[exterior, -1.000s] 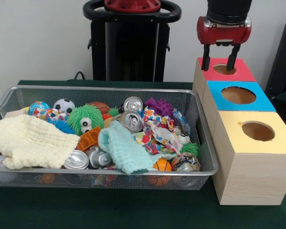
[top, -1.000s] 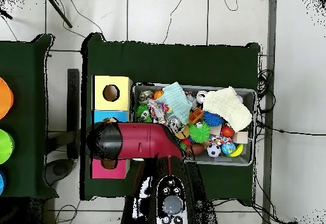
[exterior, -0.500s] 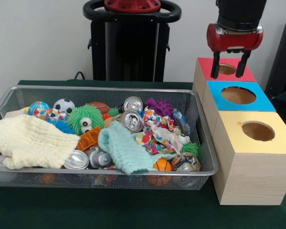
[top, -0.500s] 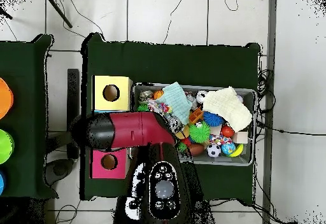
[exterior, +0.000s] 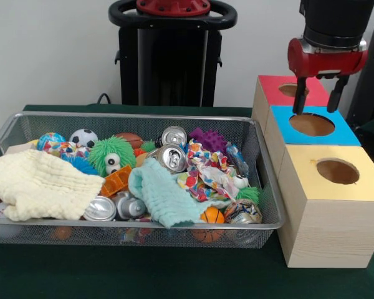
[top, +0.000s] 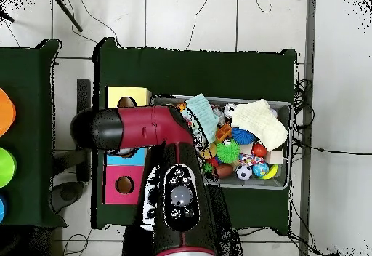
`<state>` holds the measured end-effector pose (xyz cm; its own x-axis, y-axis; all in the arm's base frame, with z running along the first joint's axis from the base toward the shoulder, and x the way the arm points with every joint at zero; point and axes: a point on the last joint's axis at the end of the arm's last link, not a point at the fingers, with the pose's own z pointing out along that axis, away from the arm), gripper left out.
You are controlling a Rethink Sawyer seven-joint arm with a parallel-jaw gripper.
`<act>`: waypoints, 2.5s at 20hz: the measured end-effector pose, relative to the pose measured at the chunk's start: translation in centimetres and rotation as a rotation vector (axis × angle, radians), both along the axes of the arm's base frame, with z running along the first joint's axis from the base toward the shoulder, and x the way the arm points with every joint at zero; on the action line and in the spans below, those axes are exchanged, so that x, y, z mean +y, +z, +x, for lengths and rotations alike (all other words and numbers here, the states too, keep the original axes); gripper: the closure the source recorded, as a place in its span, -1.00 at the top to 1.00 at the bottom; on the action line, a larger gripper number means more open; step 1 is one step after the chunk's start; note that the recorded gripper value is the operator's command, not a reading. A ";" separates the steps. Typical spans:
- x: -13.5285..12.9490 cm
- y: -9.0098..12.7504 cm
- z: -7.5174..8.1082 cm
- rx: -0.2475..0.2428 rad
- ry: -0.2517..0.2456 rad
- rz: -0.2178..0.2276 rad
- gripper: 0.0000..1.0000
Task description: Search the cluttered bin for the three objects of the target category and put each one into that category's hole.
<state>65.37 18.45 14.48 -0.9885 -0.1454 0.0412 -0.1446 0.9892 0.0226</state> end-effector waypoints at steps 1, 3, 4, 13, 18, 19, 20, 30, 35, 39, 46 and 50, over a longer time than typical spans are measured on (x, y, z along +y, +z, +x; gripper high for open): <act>0.2 0.1 0.6 -0.004 0.002 0.002 1.00; 0.4 0.3 1.5 -0.010 0.004 0.005 1.00; 0.5 0.4 1.9 -0.013 0.004 0.007 1.00; 0.7 0.7 4.1 -0.045 0.004 0.011 1.00; 0.7 0.5 4.7 -0.050 0.003 0.012 1.00; 0.7 0.5 5.0 -0.046 0.003 0.011 1.00; 0.7 0.4 5.2 -0.041 0.002 0.011 1.00; 1.0 0.1 8.5 0.004 0.002 0.010 1.00; 1.5 -0.3 10.5 -0.014 0.004 0.016 1.00; 1.6 -0.8 11.4 -0.028 0.004 0.020 1.00; 1.7 -0.6 11.6 -0.033 0.006 0.020 1.00; 1.5 0.1 11.0 -0.029 0.005 0.018 1.00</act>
